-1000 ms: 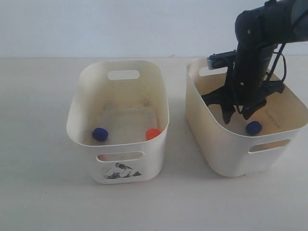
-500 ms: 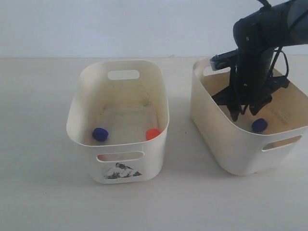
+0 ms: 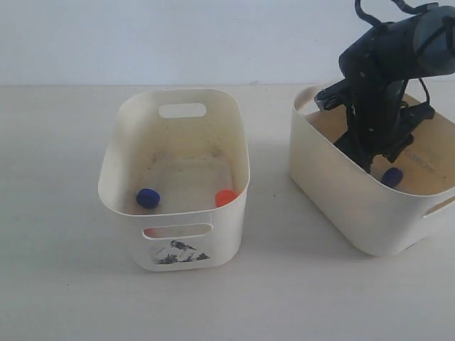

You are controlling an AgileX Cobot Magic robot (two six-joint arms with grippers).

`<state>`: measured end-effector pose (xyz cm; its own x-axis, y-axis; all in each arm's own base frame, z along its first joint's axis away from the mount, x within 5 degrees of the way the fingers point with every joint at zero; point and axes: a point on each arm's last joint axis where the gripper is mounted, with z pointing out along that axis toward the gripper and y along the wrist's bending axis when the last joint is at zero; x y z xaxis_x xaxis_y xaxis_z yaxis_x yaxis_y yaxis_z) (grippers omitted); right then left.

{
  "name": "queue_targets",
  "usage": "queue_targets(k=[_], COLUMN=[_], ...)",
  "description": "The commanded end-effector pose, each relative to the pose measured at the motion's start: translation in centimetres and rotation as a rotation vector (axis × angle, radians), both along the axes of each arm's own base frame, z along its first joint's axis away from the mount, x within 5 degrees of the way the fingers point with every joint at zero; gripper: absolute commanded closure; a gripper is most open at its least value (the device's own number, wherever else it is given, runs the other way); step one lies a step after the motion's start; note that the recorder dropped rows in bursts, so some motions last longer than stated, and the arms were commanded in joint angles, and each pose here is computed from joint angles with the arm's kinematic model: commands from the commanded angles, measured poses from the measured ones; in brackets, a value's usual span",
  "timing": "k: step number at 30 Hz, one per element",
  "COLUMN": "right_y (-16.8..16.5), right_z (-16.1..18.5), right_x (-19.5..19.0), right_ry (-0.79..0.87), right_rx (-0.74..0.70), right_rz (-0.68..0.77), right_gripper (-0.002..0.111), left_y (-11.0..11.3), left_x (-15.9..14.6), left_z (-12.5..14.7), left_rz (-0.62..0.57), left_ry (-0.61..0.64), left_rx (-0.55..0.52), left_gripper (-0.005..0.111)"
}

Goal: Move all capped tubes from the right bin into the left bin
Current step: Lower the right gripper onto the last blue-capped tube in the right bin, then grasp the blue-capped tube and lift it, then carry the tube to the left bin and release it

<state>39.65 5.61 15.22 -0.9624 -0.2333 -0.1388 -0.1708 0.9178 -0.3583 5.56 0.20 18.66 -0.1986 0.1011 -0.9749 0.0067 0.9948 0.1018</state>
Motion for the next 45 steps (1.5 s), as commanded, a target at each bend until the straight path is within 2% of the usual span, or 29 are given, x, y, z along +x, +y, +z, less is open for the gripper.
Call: queue_targets(k=[1,5,13,20,21,23,24,25,26,30,32,38,42,44,45], right_y=[-0.5,-0.7,-0.8,-1.1,-1.1,-1.2,-1.2,-1.2,-1.3,-1.5,-1.4,-0.6,-0.7,-0.6,-0.2], right_z=[0.3,-0.7,-4.9,-6.1,-6.3,-6.6,-6.7,-6.7,-6.7,-6.3,-4.9,2.6,6.7,9.2,11.0], right_x=[0.5,0.9,0.9,0.5,0.5,0.3,0.3,0.2,0.2,-0.2,-0.2,-0.7,-1.6,-2.4,-3.3], right_ry=[-0.044,-0.045,0.056,0.112,0.122,0.142,0.148,0.156,0.159,0.190,0.163,-0.035,-0.129,-0.184,-0.213], right_rx=[-0.046,-0.096,-0.126,-0.152,-0.157,-0.167,-0.169,-0.175,-0.177,-0.204,-0.188,-0.017,0.023,0.075,0.153], right_rz=[0.035,0.060,0.063,0.042,0.039,0.033,0.032,0.028,0.026,0.000,-0.017,-0.071,-0.084,-0.092,-0.084], right_gripper=[0.061,0.061,0.061,0.062,0.065,0.076,0.084,0.102,0.109,0.108,0.108,0.108,0.108,0.108,0.108], left_y=[0.0,0.0,0.0,0.0,0.0,0.0,0.0,0.0,0.0,0.0,0.0,0.0,0.0,0.0,0.0], left_x=[0.0,0.0,0.0,0.0,0.0,0.0,0.0,0.0,0.0,0.0,0.0,0.0,0.0,0.0,0.0], left_z=[0.3,0.3,0.3,0.3,0.3,0.3,0.3,0.3,0.3,0.3,0.3,0.3,0.3,0.3,0.3], left_rz=[0.001,0.001,0.001,0.001,0.001,0.001,0.001,0.001,0.001,0.001,0.001,0.001,0.001,0.001,0.001], left_ry=[-0.020,-0.020,-0.020,-0.020,-0.020,-0.020,-0.020,-0.020,-0.020,-0.020,-0.020,-0.020,-0.020,-0.020,-0.020], left_rx=[-0.018,-0.018,-0.018,-0.018,-0.018,-0.018,-0.018,-0.018,-0.018,-0.018,-0.018,-0.018,-0.018,-0.018,-0.018], left_gripper=[0.102,0.102,0.102,0.102,0.102,0.102,0.102,0.102,0.102,0.102,0.102,0.102,0.102,0.102,0.102])
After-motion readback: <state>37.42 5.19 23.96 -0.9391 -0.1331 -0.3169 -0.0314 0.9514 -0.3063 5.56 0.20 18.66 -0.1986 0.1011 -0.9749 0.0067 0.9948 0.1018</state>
